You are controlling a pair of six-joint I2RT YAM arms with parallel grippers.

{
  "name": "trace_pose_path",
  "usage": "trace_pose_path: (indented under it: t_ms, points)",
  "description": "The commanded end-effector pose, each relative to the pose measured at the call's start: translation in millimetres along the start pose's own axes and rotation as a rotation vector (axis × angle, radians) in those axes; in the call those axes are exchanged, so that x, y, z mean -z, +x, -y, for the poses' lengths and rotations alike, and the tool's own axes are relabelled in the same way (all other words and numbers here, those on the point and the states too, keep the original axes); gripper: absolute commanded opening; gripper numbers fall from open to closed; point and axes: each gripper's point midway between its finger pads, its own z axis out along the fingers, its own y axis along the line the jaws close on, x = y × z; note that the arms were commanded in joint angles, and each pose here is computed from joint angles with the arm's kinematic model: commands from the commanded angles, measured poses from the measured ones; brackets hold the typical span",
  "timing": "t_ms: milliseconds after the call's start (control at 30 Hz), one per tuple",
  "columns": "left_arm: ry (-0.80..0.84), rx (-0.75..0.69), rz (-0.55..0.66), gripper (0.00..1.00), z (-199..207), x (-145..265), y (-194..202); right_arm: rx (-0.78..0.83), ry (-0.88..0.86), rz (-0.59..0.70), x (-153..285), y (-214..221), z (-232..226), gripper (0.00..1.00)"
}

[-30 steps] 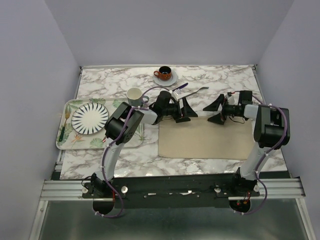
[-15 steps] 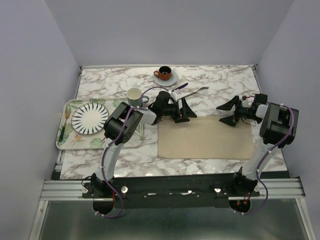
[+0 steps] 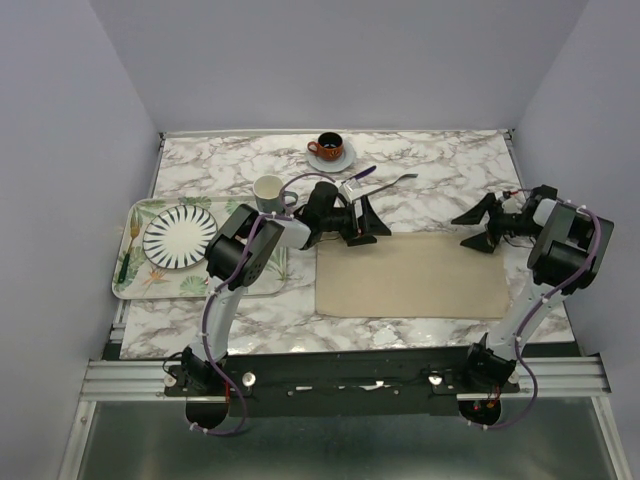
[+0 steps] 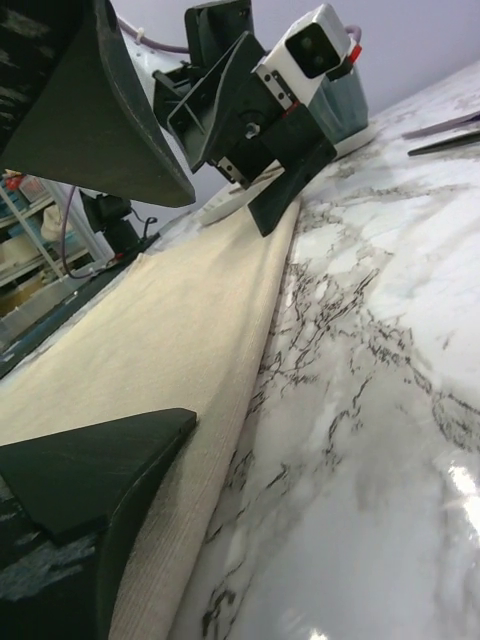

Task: Fold the napkin into a case and place the utensils inside
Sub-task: Smooth out the rectangle-folded napkin at the center of the board.

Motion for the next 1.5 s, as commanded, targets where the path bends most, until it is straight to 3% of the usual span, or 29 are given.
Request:
trace_pose_path:
  t_ms: [0,200,300,433,500,667,867,1100,1467]
  points:
    - [-0.106,0.040,-0.034,0.99,-32.2,9.6,13.8,0.019,0.136,-0.019,11.0,4.3,34.7,0.89]
    - [-0.091,0.000,-0.026,0.99,-24.1,13.8,8.9,0.053,0.169,0.030,26.6,-3.6,31.8,0.82]
    - [-0.056,-0.075,-0.014,0.99,-5.3,15.1,-0.1,0.114,0.108,0.050,33.7,-1.0,11.0,0.72]
    - [-0.004,-0.172,-0.003,0.98,28.3,12.5,-5.2,0.176,0.060,0.035,34.1,19.8,-8.5,0.51]
    - [0.016,-0.204,-0.001,0.94,41.9,9.4,-4.4,0.240,0.067,0.041,33.9,22.6,-10.3,0.45]
    - [0.011,-0.195,0.000,0.67,36.9,1.7,-4.8,0.299,0.119,0.097,34.7,13.6,-10.7,0.22]
    - [-0.070,-0.129,0.025,0.56,6.2,7.6,-8.7,0.365,0.378,0.133,33.2,-1.1,15.6,0.04]
    - [-0.178,-0.121,0.028,0.54,-27.7,25.0,-9.6,0.520,0.622,0.165,47.9,-25.7,39.1,0.01]
    - [-0.405,-0.222,0.047,0.54,-50.5,56.0,-17.5,0.591,0.796,0.096,54.6,-28.9,72.1,0.01]
